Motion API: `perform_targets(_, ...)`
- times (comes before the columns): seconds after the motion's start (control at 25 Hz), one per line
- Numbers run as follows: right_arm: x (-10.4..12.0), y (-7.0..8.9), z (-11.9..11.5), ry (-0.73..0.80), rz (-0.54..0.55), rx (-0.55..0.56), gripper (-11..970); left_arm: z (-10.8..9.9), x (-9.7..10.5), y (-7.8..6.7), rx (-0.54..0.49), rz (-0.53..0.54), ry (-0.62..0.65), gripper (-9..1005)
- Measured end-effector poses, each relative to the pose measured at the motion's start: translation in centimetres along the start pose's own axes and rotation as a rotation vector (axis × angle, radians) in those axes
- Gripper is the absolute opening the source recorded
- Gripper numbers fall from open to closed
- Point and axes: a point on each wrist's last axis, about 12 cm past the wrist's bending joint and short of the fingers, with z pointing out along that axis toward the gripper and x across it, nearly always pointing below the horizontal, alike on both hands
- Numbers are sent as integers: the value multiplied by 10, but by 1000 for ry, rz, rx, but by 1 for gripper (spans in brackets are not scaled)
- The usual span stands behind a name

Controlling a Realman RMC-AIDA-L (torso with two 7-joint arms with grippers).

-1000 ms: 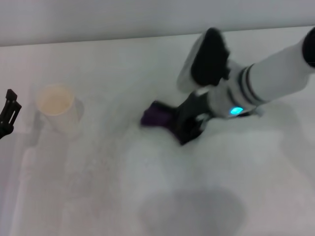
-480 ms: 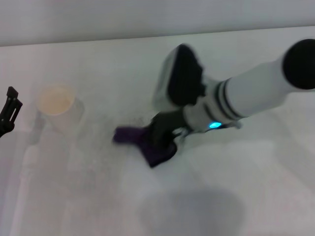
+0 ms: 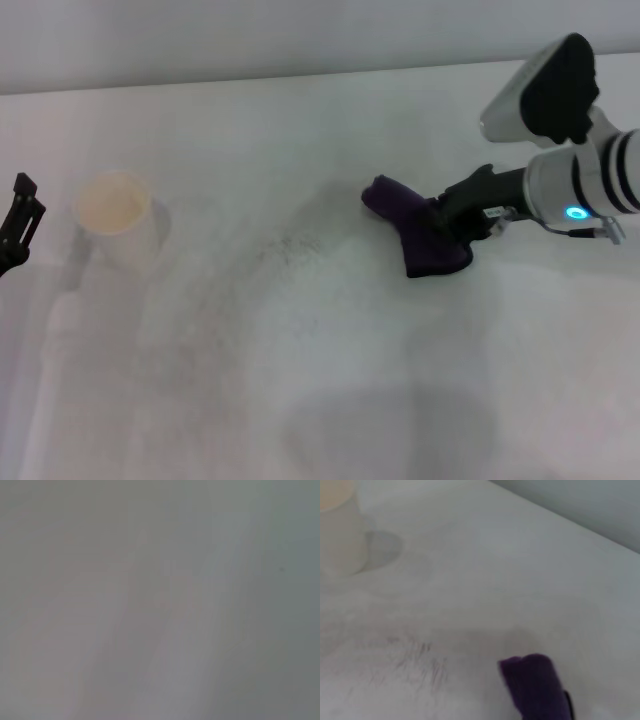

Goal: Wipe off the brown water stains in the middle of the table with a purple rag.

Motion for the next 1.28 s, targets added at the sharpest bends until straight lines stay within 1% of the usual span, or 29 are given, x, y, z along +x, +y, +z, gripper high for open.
perform_targets(0.16,4,5,1,-12,-38,-26,189,2,-1,-1,5,1,-3,890)
perform_targets(0.32,-1,10,5,-61,-67,-50,196,5,-2,-2,12,1,-8,890)
perform_targets(0.48,-10,8,3,-156,-42,-23,202,4,-2,-2,10,2,-7,889)
perform_targets(0.6,-16,0,-3,-267,10,10,434,2,-1,0,5,3,-4,889)
perform_targets(0.72,-14,-8,-12,-384,68,27,517,1,-1,1,2,4,-3,889)
perform_targets(0.8,-9,-16,-17,-465,146,35,573,1,-1,2,0,7,-1,889)
perform_targets(0.92,6,-30,-23,-586,288,32,656,1,-1,4,-1,16,0,889)
perform_targets(0.96,19,-36,-27,-660,364,20,684,2,-1,3,1,18,0,889)
perform_targets(1.0,26,-38,-30,-708,400,15,705,2,-1,3,1,18,0,889)
perform_targets(1.04,26,-38,-30,-708,400,15,726,3,-1,3,3,18,1,889)
perform_targets(1.08,34,-40,-33,-755,438,18,747,3,-1,3,3,19,1,889)
perform_targets(1.16,50,-41,-38,-859,477,46,789,4,-2,4,3,25,1,890)
perform_targets(1.24,68,-39,-42,-953,480,121,831,6,-2,6,3,34,1,890)
perform_targets(1.28,77,-37,-44,-991,471,174,831,6,-3,6,3,37,1,890)
